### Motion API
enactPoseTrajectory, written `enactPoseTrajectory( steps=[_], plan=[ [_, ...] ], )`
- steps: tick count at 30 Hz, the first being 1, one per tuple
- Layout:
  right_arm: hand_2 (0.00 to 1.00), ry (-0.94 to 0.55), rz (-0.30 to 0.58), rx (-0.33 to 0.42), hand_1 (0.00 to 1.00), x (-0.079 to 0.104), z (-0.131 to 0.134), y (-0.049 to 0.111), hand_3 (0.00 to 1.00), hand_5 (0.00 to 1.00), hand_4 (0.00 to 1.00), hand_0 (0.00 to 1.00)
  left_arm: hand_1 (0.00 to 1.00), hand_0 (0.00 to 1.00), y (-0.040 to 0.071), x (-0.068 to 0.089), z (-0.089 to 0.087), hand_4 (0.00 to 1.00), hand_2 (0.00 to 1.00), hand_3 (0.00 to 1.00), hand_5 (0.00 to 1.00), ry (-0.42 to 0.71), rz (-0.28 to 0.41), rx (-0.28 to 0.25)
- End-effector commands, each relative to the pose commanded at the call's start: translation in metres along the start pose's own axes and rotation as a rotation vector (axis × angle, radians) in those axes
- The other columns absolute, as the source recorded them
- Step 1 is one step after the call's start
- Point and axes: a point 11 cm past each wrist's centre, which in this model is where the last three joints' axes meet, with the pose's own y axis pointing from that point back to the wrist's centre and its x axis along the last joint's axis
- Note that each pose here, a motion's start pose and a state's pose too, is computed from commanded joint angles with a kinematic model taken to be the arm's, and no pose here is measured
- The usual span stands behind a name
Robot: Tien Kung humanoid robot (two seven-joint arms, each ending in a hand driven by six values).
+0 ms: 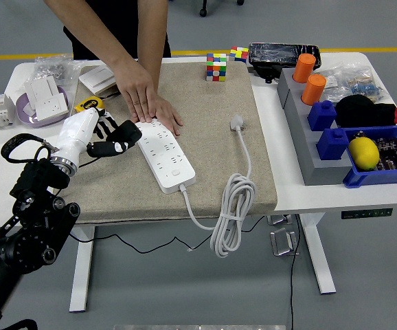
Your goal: Pick up the plug,place it near the board,insert it into the board,press the button
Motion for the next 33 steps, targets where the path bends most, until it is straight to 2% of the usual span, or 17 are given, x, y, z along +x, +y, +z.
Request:
enactPoseTrajectory(
  steps=[5, 11, 16, 17, 22, 23, 28, 29, 33],
  plan=[
    [0.818, -0.003, -0.001, 0.001, 0.852, 0.0, -0.001, 0.0, 0.821, 0.998, 0.998, 0.849, 0.36, 0.421, 0.002, 0.004, -0.021, 0.493, 0.34, 0.304, 0.138, -0.02, 0.004, 0.043],
    [0.819, -0.004, -0.003, 0.002, 0.852, -0.001, -0.001, 0.0, 0.82, 0.998, 0.998, 0.849, 0.358, 0.42, 0.01, -0.005, -0.045, 0.496, 0.339, 0.307, 0.142, -0.027, -0.017, 0.099],
    [0.819, -0.006, -0.004, 0.003, 0.852, -0.001, -0.002, 0.001, 0.82, 0.998, 0.998, 0.849, 0.358, 0.42, 0.014, -0.013, -0.05, 0.496, 0.339, 0.307, 0.142, -0.033, -0.044, 0.108],
    [0.818, -0.006, -0.003, 0.004, 0.852, -0.001, -0.003, 0.001, 0.82, 0.998, 0.998, 0.849, 0.362, 0.421, 0.014, -0.015, -0.05, 0.521, 0.341, 0.314, 0.164, -0.034, -0.047, 0.107],
    [0.818, -0.004, -0.005, 0.005, 0.852, -0.001, -0.003, 0.001, 0.82, 0.998, 0.998, 0.849, 0.362, 0.421, 0.014, -0.017, -0.048, 0.521, 0.341, 0.314, 0.164, -0.029, -0.049, 0.097],
    [0.819, -0.003, -0.005, 0.005, 0.853, -0.001, -0.003, 0.001, 0.821, 0.998, 0.998, 0.849, 0.492, 0.458, 0.014, -0.018, -0.048, 0.887, 0.439, 0.409, 0.3, -0.026, -0.055, 0.094],
    [0.819, 0.0, -0.005, 0.005, 0.853, -0.001, -0.003, 0.001, 0.821, 0.998, 0.998, 0.849, 0.492, 0.458, 0.013, -0.02, -0.047, 0.887, 0.439, 0.409, 0.3, -0.023, -0.072, 0.085],
    [0.819, 0.0, -0.005, 0.005, 0.852, -0.001, -0.003, 0.001, 0.821, 0.998, 0.998, 0.849, 0.651, 0.499, 0.014, -0.021, -0.047, 0.998, 0.628, 0.561, 0.441, -0.022, -0.074, 0.085],
    [0.819, 0.003, -0.003, 0.003, 0.852, -0.001, -0.002, 0.0, 0.821, 0.998, 0.998, 0.849, 0.651, 0.499, 0.014, -0.021, -0.047, 0.998, 0.628, 0.561, 0.441, -0.021, -0.08, 0.084]
  ],
)
